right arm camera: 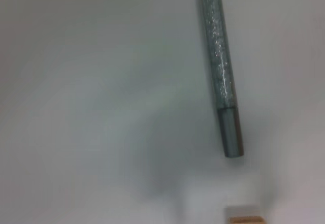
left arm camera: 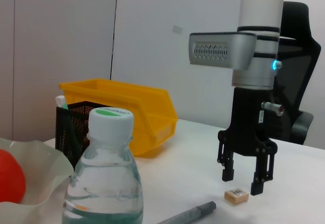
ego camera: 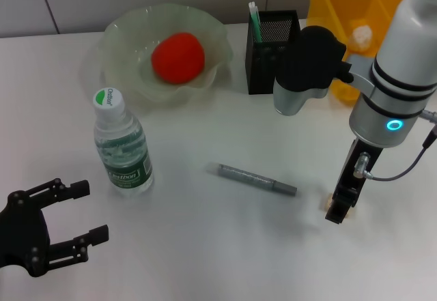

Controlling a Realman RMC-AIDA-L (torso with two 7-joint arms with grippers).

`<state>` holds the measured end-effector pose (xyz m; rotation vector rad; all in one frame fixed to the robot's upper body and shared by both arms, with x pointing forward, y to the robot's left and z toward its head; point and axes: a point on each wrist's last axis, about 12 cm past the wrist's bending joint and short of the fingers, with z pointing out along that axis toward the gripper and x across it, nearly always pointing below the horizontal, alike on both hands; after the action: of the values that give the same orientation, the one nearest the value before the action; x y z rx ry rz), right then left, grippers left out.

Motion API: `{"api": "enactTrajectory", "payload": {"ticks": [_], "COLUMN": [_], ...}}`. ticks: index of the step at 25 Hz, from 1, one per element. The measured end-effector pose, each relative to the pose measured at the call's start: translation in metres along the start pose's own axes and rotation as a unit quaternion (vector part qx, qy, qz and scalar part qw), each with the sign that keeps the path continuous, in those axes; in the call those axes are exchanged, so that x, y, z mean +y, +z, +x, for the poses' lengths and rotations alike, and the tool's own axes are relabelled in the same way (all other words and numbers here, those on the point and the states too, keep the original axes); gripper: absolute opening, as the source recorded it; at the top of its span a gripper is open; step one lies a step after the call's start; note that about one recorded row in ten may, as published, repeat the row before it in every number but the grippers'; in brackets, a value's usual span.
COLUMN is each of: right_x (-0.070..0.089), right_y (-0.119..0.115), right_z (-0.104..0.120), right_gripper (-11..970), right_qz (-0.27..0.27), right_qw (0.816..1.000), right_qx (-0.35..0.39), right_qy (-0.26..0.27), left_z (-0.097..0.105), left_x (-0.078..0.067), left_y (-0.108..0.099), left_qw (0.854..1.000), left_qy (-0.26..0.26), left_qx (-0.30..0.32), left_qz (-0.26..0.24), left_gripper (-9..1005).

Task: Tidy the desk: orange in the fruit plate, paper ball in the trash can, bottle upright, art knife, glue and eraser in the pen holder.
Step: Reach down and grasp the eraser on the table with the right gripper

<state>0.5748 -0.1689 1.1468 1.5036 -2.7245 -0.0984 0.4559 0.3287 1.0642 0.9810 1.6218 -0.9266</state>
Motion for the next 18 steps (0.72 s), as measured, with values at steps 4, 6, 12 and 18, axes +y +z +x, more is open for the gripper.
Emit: {"api": "enactTrajectory", "payload": {"ticks": [4,6,12,18], "right_x": [-0.001,-0.001,-0.003,-0.003], "right_y": [0.004,0.006,0.016,0.018], "right_z": [0.0,0.0,0.0,0.0], "right_gripper": [662,662,661,658], "right_qz": [0.005,0.006,0.007,0.006], "right_qw": [1.0,1.0,1.0,1.0], "right_qx": [0.0,0.001,0.007,0.009], "right_qy": [0.005,0.008,0.01,0.011], "left_z": [0.0,0.0,0.002,0.002], "left_x": [-0.001,-0.001,-0.002,-0.002], "left_y": [0.001,0.001,0.0,0.0], "left_qw": [1.0,1.0,1.0,1.0], "left_qy": [-0.001,-0.001,-0.003,-0.004], "left_qx": [-0.001,-0.001,-0.001,-0.001], "left_qz": [0.0,0.0,-0.002,-0.003], "left_gripper": [795,795,795,795]}}
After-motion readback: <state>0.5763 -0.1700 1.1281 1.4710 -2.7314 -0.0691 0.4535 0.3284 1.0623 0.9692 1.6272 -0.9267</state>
